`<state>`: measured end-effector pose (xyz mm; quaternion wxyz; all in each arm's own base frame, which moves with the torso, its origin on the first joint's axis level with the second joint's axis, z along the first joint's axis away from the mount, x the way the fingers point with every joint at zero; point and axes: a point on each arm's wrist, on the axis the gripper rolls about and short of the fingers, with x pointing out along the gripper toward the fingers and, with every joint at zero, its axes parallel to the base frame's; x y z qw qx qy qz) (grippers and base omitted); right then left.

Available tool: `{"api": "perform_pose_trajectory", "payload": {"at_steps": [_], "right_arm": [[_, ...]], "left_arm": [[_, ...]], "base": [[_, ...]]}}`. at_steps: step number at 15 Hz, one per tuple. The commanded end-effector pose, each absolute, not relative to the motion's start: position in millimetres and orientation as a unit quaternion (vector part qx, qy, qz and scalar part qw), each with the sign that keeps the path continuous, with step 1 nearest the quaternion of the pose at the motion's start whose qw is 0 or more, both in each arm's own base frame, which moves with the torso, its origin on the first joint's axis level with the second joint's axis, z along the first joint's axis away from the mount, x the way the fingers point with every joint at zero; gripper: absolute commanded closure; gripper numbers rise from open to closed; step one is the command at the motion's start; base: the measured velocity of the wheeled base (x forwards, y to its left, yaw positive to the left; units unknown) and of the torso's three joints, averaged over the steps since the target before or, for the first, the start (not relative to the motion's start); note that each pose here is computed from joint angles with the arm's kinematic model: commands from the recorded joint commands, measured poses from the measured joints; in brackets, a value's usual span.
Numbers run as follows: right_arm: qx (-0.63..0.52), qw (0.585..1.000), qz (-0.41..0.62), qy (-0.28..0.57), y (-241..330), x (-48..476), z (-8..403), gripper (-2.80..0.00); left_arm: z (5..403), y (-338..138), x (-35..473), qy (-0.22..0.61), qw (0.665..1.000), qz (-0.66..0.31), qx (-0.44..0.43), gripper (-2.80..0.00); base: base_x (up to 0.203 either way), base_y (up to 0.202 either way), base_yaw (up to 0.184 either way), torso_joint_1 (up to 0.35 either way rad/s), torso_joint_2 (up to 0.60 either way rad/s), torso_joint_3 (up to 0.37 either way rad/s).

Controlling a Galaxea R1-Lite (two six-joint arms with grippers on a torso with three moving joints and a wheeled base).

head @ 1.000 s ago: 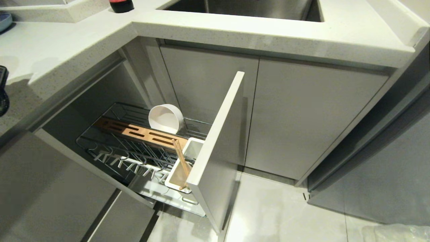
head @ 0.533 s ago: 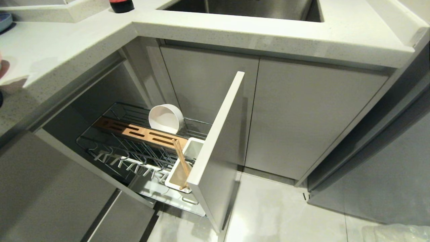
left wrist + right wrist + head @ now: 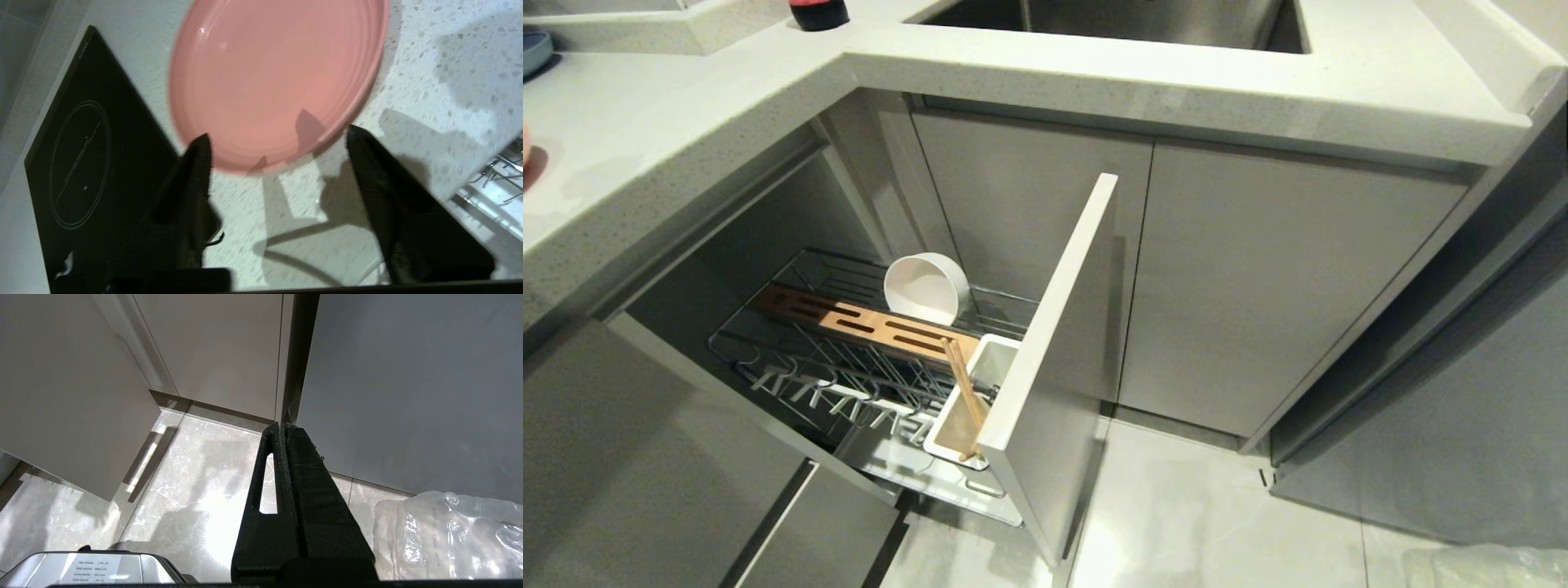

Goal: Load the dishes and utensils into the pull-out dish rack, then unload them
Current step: Take the plate out of the cupboard, then take the bowl out of the cupboard

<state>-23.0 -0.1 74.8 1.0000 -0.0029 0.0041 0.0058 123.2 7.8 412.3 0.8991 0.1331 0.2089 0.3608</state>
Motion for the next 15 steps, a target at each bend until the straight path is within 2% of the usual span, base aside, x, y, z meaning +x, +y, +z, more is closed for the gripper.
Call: {"api": "perform_pose_trajectory", "payload": {"at_steps": [1,5,8,12,15], "right_arm": [[-0.003,1.000,0.006,0.005,-0.1,-22.9,74.8,0.00],[-0.003,1.000,0.006,0.004,-0.1,-23.0,74.8,0.00],[-0.003,1.000,0.006,0.004,-0.1,-23.0,74.8,0.00],[-0.003,1.000,0.006,0.004,-0.1,-23.0,74.8,0.00],[-0.003,1.000,0.006,0.004,-0.1,-23.0,74.8,0.00]], "left_arm": [[417.9,10.0,84.1,0.176,0.908,0.362,0.118,0.00],[417.7,11.5,26.5,0.098,0.948,0.302,0.034,0.00],[413.7,11.5,10.0,0.015,0.974,0.191,-0.125,0.00],[417.4,-5.0,40.3,-0.007,0.958,0.063,-0.280,0.00],[409.7,-30.5,89.3,0.038,0.938,0.060,-0.339,0.00]], "base": [[0.000,0.000,0.000,0.000,0.00,0.000],[0.000,0.000,0.000,0.000,0.00,0.000],[0.000,0.000,0.000,0.000,0.00,0.000],[0.000,0.000,0.000,0.000,0.00,0.000],[0.000,0.000,0.000,0.000,0.00,0.000]]}}
